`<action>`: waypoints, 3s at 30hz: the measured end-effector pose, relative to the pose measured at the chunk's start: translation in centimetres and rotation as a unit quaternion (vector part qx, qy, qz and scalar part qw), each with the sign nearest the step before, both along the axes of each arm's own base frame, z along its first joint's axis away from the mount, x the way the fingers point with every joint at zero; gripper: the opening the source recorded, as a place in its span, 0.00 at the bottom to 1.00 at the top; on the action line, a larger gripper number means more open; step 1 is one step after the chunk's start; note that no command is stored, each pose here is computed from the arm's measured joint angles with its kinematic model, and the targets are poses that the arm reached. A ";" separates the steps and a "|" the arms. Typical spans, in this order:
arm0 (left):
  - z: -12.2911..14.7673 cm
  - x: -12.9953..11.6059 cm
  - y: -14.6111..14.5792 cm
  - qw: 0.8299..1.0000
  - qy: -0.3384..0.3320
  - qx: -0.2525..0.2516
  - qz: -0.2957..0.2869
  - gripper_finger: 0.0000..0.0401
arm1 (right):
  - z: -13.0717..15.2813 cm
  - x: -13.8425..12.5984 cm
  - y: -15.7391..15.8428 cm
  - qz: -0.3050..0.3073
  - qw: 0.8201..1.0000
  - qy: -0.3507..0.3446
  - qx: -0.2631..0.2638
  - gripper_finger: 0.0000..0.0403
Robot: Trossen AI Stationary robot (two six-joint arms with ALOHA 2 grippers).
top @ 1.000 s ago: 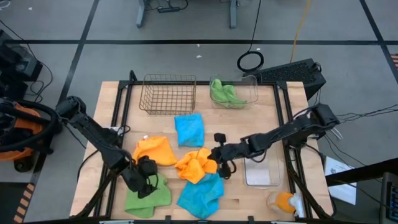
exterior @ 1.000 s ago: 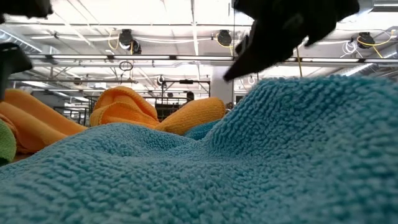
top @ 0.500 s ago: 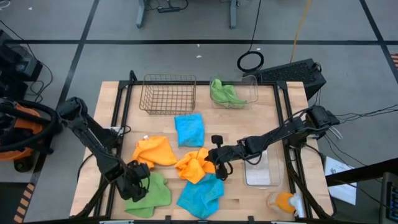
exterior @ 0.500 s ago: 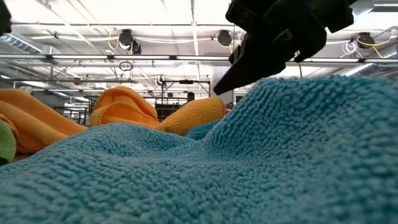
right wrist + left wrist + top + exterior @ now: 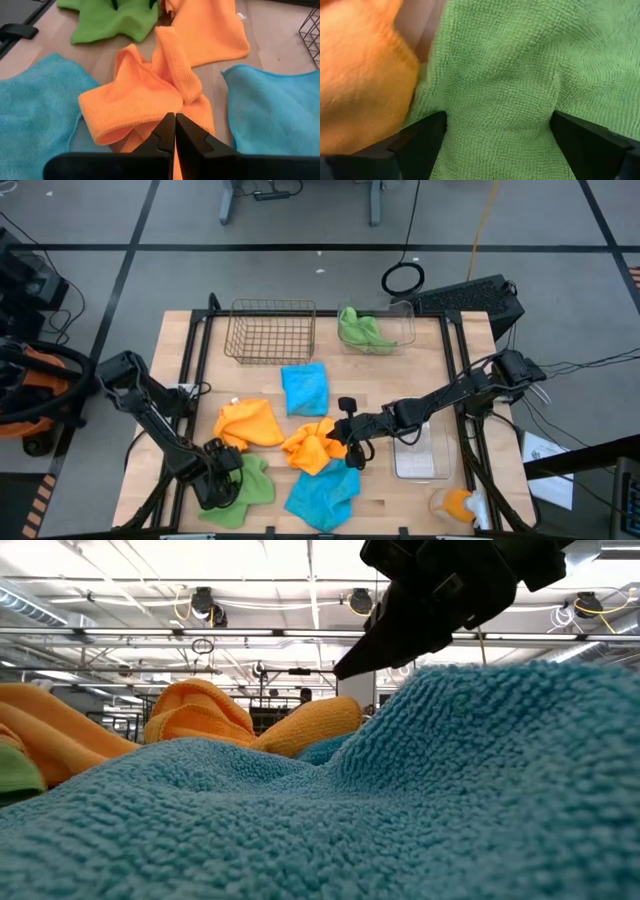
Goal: Sort microfiber towel by color & place in baskets
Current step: Put the green microfiber towel into the top transparent bin
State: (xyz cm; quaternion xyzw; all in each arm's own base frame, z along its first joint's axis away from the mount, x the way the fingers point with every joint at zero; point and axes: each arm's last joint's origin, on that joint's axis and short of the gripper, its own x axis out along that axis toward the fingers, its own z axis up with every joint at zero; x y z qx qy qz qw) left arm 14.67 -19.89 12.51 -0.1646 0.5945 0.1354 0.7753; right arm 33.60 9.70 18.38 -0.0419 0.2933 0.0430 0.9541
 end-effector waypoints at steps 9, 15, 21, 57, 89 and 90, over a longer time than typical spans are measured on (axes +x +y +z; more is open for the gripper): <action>-0.4 1.3 -1.0 0.996 -0.070 0.014 -0.059 0.71 | 0.0 0.0 0.0 0.000 1.000 -0.001 0.001 0.01; -0.4 1.8 -0.8 0.995 -0.078 0.016 -0.061 0.39 | 0.1 0.0 0.3 -0.009 1.000 -0.007 -0.006 0.01; -0.1 2.2 -0.9 0.990 -0.098 0.043 -0.092 0.07 | 0.8 0.2 0.9 -0.012 0.999 -0.050 -0.006 0.01; 13.2 10.0 5.0 0.914 -0.242 0.289 -0.151 0.11 | 5.7 6.2 4.6 -0.075 0.979 -0.169 -0.085 0.86; 14.2 10.3 3.3 0.887 -0.302 0.291 -0.192 0.11 | 2.2 8.0 4.9 -0.073 0.987 -0.132 -0.054 0.03; 14.1 10.3 3.3 0.887 -0.302 0.291 -0.192 0.11 | 2.2 8.0 4.9 -0.071 0.987 -0.132 -0.059 0.03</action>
